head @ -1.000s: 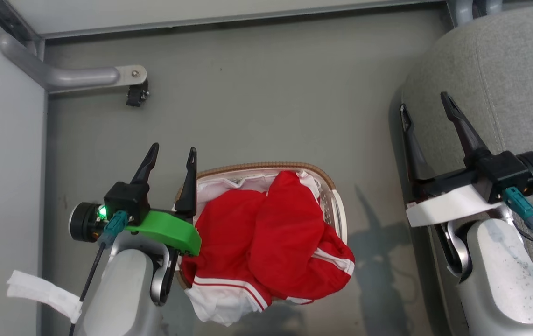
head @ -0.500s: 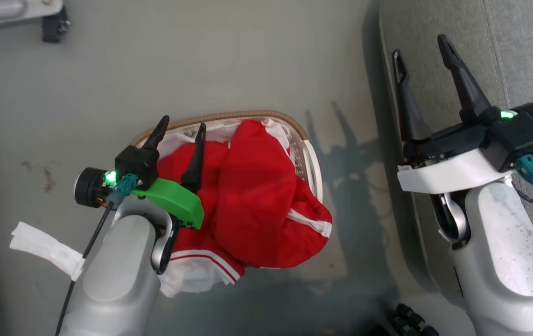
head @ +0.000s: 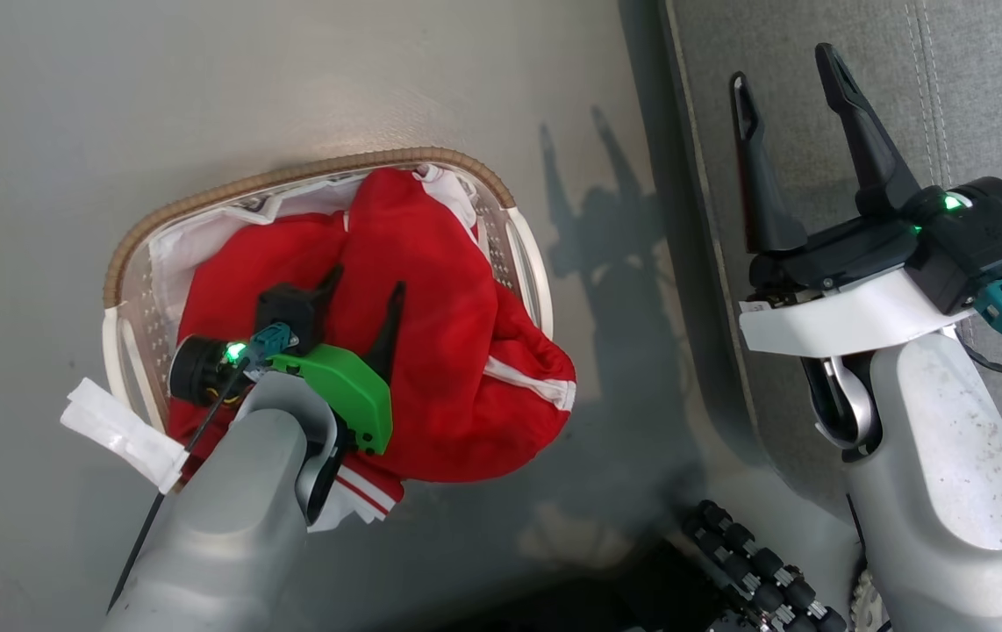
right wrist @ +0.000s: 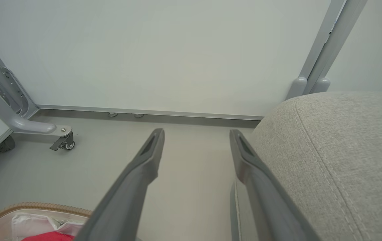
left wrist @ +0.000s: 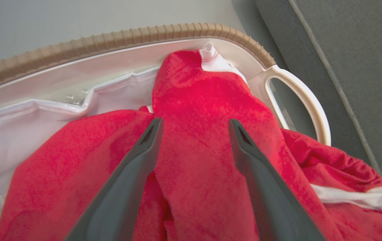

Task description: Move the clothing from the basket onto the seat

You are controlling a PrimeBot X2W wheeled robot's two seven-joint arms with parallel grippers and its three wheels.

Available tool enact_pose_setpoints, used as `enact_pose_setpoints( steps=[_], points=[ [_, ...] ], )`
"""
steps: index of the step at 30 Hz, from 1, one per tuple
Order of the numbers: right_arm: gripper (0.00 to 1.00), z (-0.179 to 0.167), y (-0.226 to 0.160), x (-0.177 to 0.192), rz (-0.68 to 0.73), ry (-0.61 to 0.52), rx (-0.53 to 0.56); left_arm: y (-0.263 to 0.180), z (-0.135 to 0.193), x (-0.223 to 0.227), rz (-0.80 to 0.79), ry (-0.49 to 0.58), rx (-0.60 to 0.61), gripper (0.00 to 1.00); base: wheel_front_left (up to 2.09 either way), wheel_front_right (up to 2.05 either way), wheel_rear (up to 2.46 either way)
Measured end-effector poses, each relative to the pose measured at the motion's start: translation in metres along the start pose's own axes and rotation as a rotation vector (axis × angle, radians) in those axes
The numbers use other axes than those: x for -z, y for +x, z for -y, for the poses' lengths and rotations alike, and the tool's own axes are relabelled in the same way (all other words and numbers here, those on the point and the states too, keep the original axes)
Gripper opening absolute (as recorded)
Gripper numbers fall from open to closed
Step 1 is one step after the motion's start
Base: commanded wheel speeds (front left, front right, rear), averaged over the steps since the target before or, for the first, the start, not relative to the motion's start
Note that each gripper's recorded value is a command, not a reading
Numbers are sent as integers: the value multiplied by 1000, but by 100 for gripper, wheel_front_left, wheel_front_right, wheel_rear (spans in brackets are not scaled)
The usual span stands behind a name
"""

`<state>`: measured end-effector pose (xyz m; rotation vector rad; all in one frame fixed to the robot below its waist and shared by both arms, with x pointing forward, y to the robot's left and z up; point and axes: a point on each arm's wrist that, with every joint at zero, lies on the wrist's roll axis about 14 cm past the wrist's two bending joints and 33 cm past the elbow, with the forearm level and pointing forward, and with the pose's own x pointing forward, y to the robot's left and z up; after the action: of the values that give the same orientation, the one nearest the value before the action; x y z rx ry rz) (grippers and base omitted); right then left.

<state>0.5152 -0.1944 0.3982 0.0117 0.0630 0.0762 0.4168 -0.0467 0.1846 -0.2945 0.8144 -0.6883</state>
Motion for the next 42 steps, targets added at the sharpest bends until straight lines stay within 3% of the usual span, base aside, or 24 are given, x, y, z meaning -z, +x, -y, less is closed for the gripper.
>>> enact_pose_setpoints(
  steps=[26,27,28,30,42],
  points=[
    [100,-2,-1,24,-57,22,-3,1,31,64,-279,-119,110,100,0,0,0],
    [100,-2,-1,24,-56,21,-3,1,32,64,-288,-121,115,80,0,0,0],
    [100,-1,-1,23,-54,21,-3,0,32,65,-297,-119,119,32,0,0,0],
    [100,-1,0,21,-48,20,-3,-2,31,66,-308,-110,123,0,0,0,0],
    [100,-3,-3,-15,19,19,-4,-22,40,42,-223,-98,112,0,0,0,0]
  ],
)
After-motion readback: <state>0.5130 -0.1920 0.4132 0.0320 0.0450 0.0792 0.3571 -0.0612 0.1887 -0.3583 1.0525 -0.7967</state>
